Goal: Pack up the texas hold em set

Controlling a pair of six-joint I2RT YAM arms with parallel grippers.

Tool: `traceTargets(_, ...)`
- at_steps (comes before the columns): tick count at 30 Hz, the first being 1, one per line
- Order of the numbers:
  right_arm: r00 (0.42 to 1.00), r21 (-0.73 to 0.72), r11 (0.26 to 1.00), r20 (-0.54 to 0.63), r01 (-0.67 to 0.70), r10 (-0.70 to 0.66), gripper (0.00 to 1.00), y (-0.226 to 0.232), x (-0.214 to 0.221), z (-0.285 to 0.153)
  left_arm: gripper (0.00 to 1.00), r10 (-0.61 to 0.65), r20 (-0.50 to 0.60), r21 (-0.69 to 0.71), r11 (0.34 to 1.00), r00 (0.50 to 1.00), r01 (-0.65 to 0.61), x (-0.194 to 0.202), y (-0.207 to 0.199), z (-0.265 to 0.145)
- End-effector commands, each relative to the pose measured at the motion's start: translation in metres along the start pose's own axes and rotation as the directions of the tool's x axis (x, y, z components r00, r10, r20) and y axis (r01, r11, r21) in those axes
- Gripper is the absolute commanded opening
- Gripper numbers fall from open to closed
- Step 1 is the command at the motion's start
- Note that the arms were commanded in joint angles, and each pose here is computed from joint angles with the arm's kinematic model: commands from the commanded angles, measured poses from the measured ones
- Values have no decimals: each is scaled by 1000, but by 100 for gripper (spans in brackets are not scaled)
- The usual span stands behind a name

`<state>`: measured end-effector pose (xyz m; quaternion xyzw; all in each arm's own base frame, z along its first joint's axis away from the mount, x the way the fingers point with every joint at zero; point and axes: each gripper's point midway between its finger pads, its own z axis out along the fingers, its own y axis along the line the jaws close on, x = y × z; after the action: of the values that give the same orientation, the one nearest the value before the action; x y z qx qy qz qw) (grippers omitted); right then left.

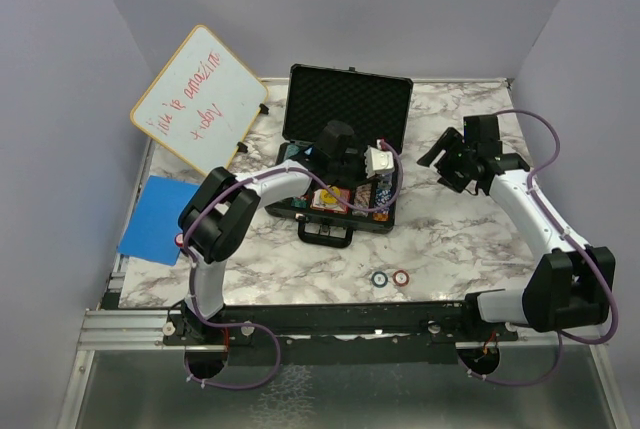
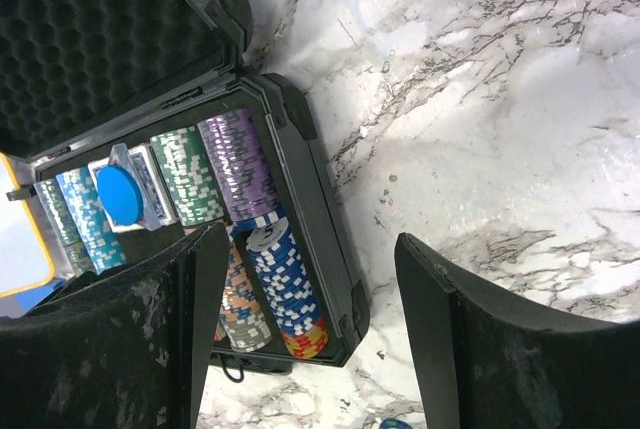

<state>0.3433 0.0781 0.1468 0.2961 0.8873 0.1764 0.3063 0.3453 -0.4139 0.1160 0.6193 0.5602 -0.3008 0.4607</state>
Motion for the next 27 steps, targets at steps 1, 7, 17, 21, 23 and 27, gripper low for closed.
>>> traceTargets(1, 999, -30, 999, 25, 36, -35, 74, 9, -10, -6, 0, 70, -22, 21, 997, 997, -69, 3, 4, 3)
traceTargets(7, 999, -26, 999, 11, 43, -43, 73, 7, -7, -3, 0, 51, -15, 25, 998, 999, -51, 0, 3, 4)
traceTargets(17, 997, -56, 996, -27, 65, -67, 73, 13, -3, 1, 0, 41, 38, 22, 999, 998, -42, -33, 9, -6)
traceTargets(21, 996, -58, 995, -41, 78, -80, 73, 12, 0, 1, 0, 19, 73, 97, 995, 997, -26, -37, -6, -5)
traceTargets(23, 996, -55, 996, -40, 76, -78, 73, 10, 2, 2, 0, 2, 66, 117, 993, 998, -10, -30, -12, -3)
traceTargets(27, 996, -50, 996, -49, 75, -77, 73, 6, 6, 3, 0, -10, 47, 155, 988, 999, 3, -20, -23, -2)
